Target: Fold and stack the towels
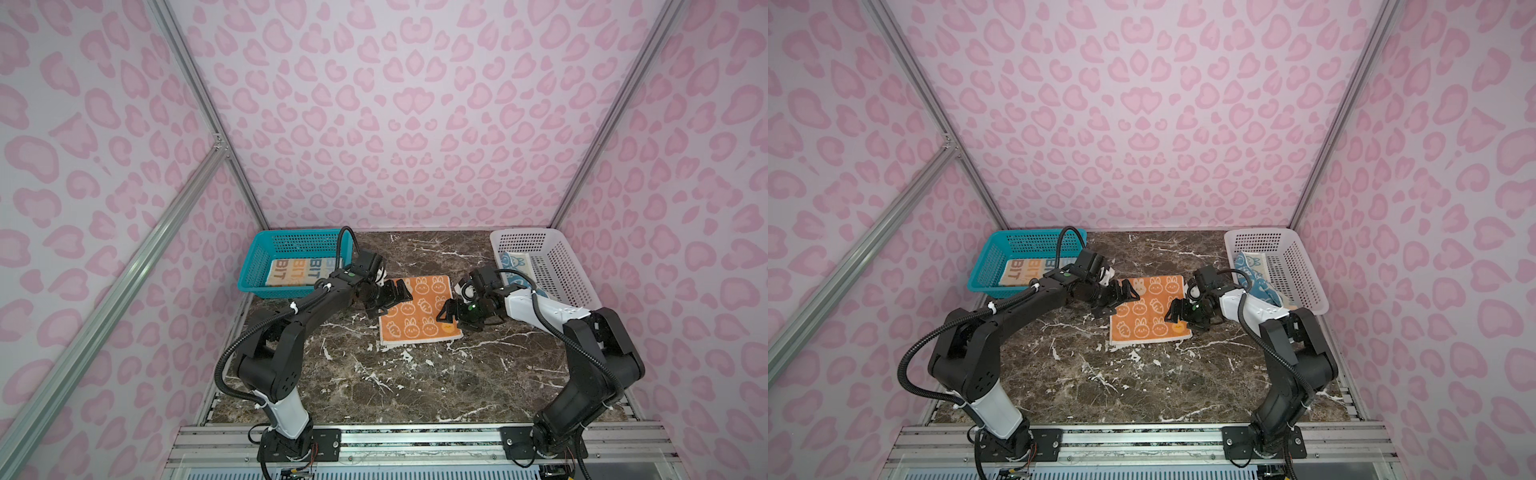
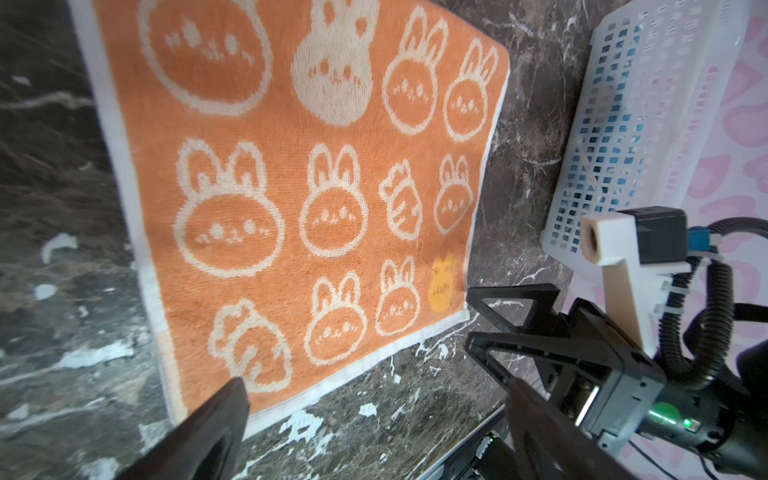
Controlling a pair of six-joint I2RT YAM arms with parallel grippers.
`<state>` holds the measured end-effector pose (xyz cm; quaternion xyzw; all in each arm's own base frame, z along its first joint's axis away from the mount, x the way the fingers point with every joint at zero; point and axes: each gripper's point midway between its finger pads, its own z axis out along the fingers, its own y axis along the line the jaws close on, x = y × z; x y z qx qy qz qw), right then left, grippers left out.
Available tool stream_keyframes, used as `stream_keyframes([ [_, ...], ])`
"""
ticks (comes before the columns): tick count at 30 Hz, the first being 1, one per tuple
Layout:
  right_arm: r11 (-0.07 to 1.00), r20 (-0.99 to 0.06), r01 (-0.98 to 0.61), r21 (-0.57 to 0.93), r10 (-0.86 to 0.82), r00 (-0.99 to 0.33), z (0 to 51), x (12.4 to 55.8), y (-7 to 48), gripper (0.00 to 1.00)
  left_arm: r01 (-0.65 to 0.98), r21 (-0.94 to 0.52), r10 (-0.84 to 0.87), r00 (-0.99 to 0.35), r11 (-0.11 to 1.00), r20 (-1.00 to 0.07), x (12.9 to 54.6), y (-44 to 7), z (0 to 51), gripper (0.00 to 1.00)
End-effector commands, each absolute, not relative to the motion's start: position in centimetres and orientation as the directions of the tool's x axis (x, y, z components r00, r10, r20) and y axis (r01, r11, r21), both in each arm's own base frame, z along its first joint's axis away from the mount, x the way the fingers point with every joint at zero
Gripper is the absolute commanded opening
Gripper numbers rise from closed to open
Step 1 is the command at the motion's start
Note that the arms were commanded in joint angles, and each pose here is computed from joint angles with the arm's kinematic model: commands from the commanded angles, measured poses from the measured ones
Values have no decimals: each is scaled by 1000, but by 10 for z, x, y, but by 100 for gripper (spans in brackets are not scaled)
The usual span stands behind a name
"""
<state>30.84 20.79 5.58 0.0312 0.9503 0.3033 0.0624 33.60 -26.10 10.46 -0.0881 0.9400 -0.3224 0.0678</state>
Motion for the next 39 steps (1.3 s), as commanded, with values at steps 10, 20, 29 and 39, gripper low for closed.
stream_keyframes([
  [10, 810, -58, 43, 585, 95, -994, 31, 284, 204, 94, -196, -538, -198, -979, 820, 54, 284, -254, 33, 98],
  [20, 793, -167, -37, 608, 82, -983, 94, 313, 211, 98, -43, -572, -140, -982, 819, -128, 322, -265, 98, 98],
  [29, 730, -198, 0, 683, 185, -962, 120, 416, 213, 98, -98, -608, -247, -955, 788, -165, 426, -266, 132, 98],
  [39, 589, -139, 54, 807, 279, -950, 106, 483, 236, 98, -190, -624, -312, -946, 758, -91, 479, -275, 92, 98],
])
